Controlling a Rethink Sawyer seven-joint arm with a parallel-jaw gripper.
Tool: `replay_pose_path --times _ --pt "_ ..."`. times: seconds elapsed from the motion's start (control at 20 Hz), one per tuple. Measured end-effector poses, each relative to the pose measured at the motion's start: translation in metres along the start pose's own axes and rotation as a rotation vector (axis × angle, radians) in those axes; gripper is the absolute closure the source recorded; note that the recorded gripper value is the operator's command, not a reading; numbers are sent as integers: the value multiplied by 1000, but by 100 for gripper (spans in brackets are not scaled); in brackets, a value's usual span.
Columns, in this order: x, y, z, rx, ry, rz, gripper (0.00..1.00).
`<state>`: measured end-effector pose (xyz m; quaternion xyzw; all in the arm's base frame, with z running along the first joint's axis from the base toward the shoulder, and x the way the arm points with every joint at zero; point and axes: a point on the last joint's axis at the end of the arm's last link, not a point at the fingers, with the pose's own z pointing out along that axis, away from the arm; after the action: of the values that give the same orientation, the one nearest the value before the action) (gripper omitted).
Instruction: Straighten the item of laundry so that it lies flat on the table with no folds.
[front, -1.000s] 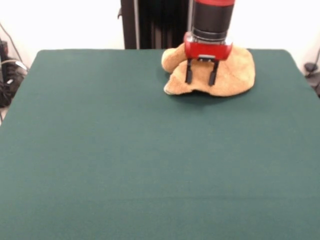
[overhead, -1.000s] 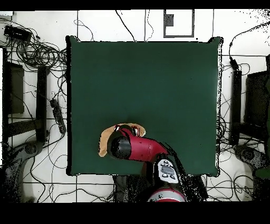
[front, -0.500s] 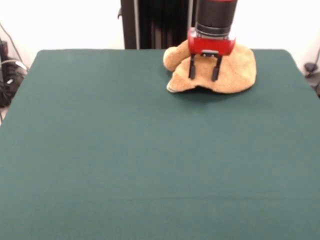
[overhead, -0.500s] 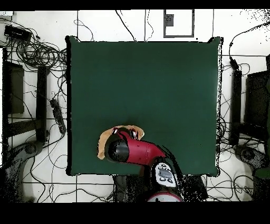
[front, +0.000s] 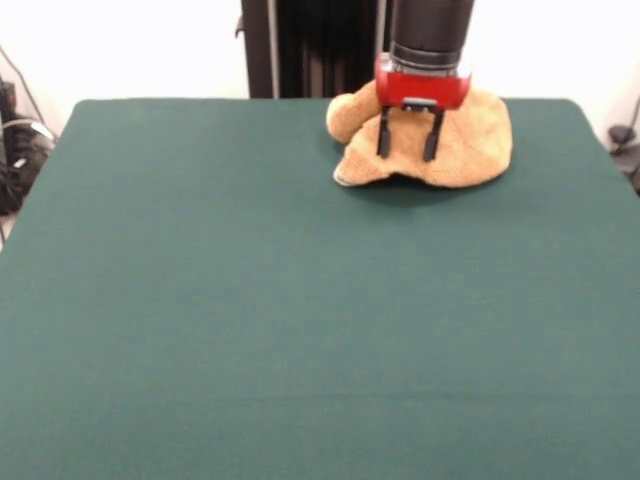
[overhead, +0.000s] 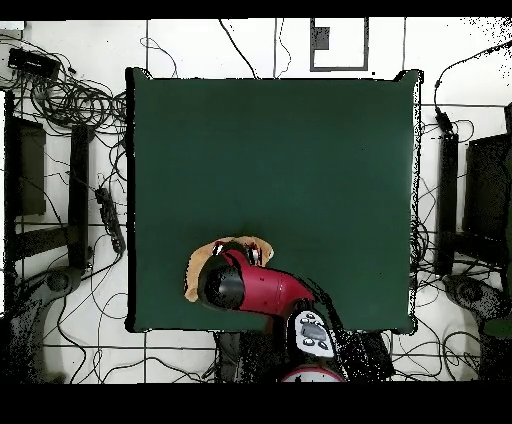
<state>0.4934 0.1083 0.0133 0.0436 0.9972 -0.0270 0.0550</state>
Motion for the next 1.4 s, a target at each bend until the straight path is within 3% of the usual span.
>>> replay_pose_path --times 0.5,1.05,1.4 --pt "12 1 3 4 3 32 0" --pt "47 -5 47 16 74 39 0" --pt "46 -4 47 20 66 32 0"
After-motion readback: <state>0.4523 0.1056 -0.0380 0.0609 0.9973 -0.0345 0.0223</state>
